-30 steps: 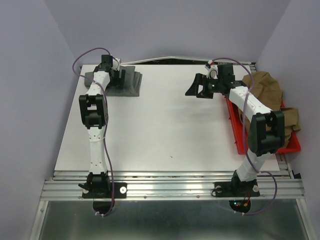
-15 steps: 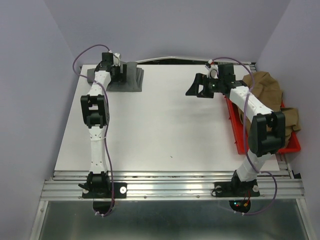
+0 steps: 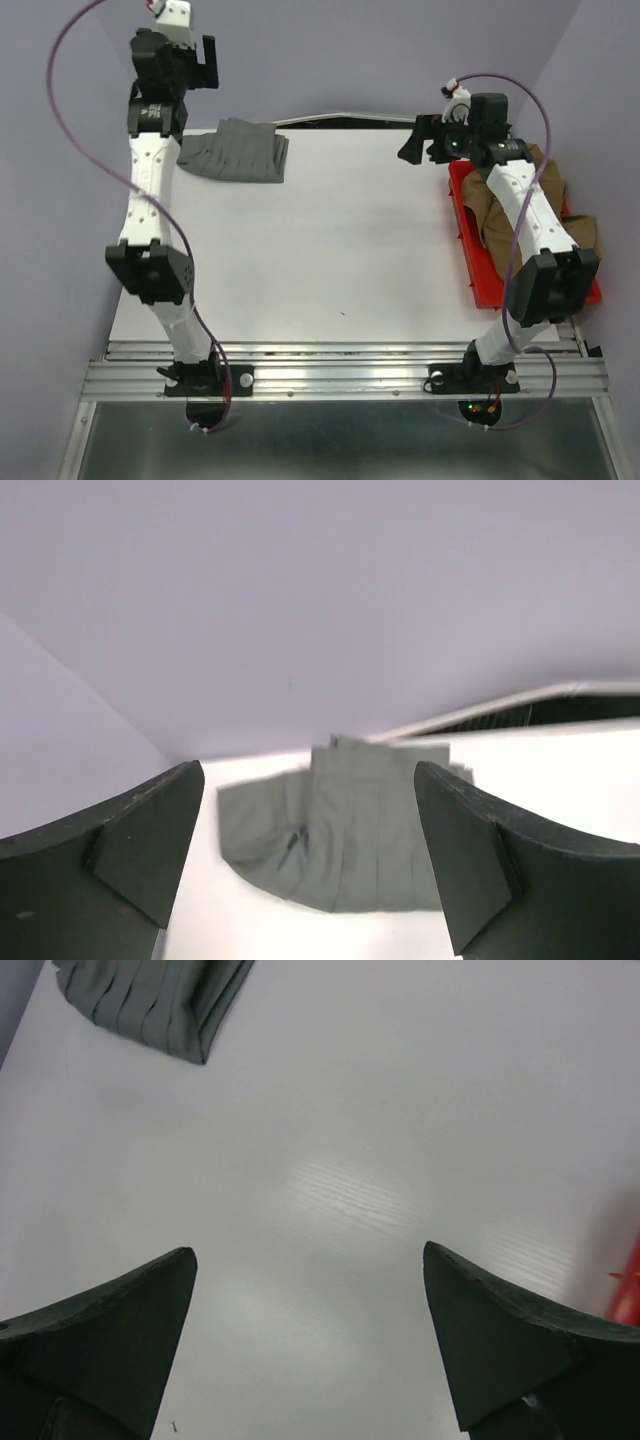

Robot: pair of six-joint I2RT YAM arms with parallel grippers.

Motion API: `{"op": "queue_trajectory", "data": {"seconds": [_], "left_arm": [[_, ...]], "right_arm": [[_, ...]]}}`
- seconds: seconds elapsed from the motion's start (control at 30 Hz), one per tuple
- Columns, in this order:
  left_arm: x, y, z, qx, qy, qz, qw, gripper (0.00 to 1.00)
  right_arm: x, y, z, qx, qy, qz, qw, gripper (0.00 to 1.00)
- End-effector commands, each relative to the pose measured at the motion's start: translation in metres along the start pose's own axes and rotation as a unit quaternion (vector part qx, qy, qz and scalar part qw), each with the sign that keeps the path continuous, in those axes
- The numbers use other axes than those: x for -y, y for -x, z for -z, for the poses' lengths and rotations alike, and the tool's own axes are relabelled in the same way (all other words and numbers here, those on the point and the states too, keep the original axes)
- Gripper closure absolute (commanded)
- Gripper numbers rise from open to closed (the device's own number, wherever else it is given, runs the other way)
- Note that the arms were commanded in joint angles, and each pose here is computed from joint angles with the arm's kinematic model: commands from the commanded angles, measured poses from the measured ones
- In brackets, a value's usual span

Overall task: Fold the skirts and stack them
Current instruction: Neatly place the folded skirt to the corner, then grab the skirt from the pile

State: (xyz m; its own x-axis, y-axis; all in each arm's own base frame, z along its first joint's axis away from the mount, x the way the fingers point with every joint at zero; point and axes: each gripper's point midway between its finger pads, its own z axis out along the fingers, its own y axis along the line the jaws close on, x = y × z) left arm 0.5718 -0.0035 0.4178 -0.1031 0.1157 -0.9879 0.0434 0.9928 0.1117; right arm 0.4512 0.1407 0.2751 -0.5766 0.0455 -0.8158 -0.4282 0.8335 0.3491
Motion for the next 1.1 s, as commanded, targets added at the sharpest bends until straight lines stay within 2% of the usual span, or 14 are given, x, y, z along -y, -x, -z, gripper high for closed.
{"op": "queue_trajectory", "data": {"seconds": [0.0,0.1,0.13,0.17,0.2,0.27,0.33,0.5,0.63,0.77,1.07], "left_arm": [[0.007,0.048,0.078,0.041,-0.022,-0.007,0.999,0.02],[0.042,0.004,0.112,-0.026,-0.113,0.0,0.993,0.02],[0.06,-0.016,0.124,-0.055,-0.162,0.005,0.985,0.02],[0.065,-0.014,0.146,-0.049,-0.175,0.005,0.983,0.02],[0.074,-0.053,0.152,-0.09,-0.191,0.021,0.977,0.02],[0.09,-0.077,0.18,-0.096,-0.229,0.022,0.969,0.02],[0.096,-0.074,0.204,-0.076,-0.246,0.014,0.966,0.02],[0.102,-0.11,0.221,-0.121,-0.253,0.024,0.96,0.02],[0.103,-0.117,0.224,-0.131,-0.254,0.03,0.958,0.02],[0.104,-0.115,0.225,-0.13,-0.256,0.035,0.957,0.02],[0.105,-0.107,0.226,-0.123,-0.259,0.037,0.957,0.02]], "right_arm": [[0.054,0.026,0.063,0.015,-0.115,0.03,0.993,0.0],[0.094,0.017,0.095,-0.006,-0.169,0.028,0.985,0.0],[0.105,0.01,0.11,-0.021,-0.192,0.036,0.981,0.0],[0.125,0.007,0.126,-0.025,-0.22,0.031,0.975,0.0],[0.136,0.001,0.135,-0.035,-0.238,0.034,0.97,0.0],[0.164,-0.016,0.155,-0.072,-0.28,0.052,0.956,0.0],[0.196,-0.033,0.18,-0.109,-0.328,0.064,0.936,0.0],[0.231,-0.06,0.219,-0.165,-0.394,0.083,0.9,0.02],[0.265,-0.087,0.234,-0.198,-0.432,0.068,0.877,0.07],[0.285,-0.12,0.231,-0.232,-0.424,0.038,0.875,0.12],[0.309,-0.187,0.22,-0.278,-0.426,0.017,0.86,0.1]]}}
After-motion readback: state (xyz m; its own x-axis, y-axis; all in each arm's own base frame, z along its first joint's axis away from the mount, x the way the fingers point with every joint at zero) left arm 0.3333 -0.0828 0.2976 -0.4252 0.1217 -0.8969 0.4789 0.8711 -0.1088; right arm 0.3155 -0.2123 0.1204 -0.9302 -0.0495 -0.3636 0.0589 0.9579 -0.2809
